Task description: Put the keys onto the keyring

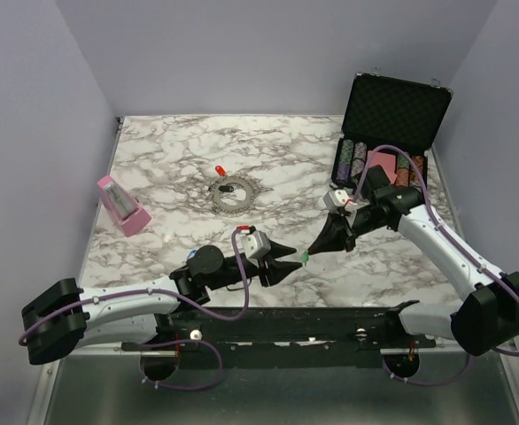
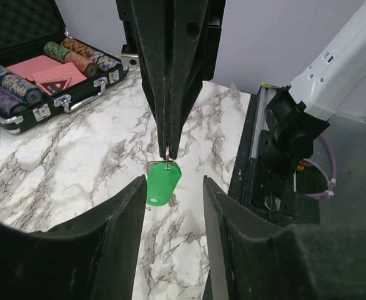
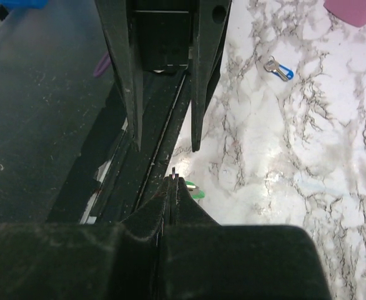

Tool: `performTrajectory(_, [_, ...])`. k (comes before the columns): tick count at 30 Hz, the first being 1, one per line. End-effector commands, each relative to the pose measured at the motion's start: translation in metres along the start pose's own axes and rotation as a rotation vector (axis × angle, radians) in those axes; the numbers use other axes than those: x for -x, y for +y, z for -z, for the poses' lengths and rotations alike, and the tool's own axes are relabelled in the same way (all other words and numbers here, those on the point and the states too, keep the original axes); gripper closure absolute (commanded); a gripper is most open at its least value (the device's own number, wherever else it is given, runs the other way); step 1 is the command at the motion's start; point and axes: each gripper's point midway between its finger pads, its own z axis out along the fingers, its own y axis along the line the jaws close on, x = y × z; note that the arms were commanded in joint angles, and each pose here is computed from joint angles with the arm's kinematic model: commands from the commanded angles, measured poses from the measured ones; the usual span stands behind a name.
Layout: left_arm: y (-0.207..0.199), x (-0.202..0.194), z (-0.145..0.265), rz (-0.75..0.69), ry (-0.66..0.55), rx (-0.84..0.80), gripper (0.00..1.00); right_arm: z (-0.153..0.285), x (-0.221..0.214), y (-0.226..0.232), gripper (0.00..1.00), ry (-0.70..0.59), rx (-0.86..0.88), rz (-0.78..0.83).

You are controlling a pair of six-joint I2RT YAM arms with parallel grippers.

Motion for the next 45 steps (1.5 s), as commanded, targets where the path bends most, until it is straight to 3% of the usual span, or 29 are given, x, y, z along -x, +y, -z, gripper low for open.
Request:
performTrajectory(1, [-0.010,0.008,-0.002,-0.022,-0.033,-0.062,0.51,-0.001,0.012,0.011,0.99,-0.079,0.030,0.027])
performTrajectory(11, [-0.013,0.004,-0.010,-0.018,-0.019,-0.081,0.52,-0.001,0.013,0.012,1.00,-0.103,0.033,0.004])
performTrajectory(25, [-0.014,0.005,-0.015,-0.014,-0.029,-0.091,0.61,-0.003,0.009,0.014,1.00,-0.117,0.034,-0.027])
performTrajectory(36, [-0.016,0.003,-0.023,0.000,-0.021,-0.107,0.80,-0.004,0.009,0.016,1.00,-0.129,0.041,-0.041])
performTrajectory(41, [-0.015,0.003,-0.022,0.000,-0.018,-0.100,1.00,-0.004,0.007,0.016,1.00,-0.123,0.036,-0.043])
performTrajectory(45, [-0.012,0.001,-0.021,0.017,0.000,-0.075,1.00,-0.004,0.004,0.016,1.00,-0.113,0.024,-0.047])
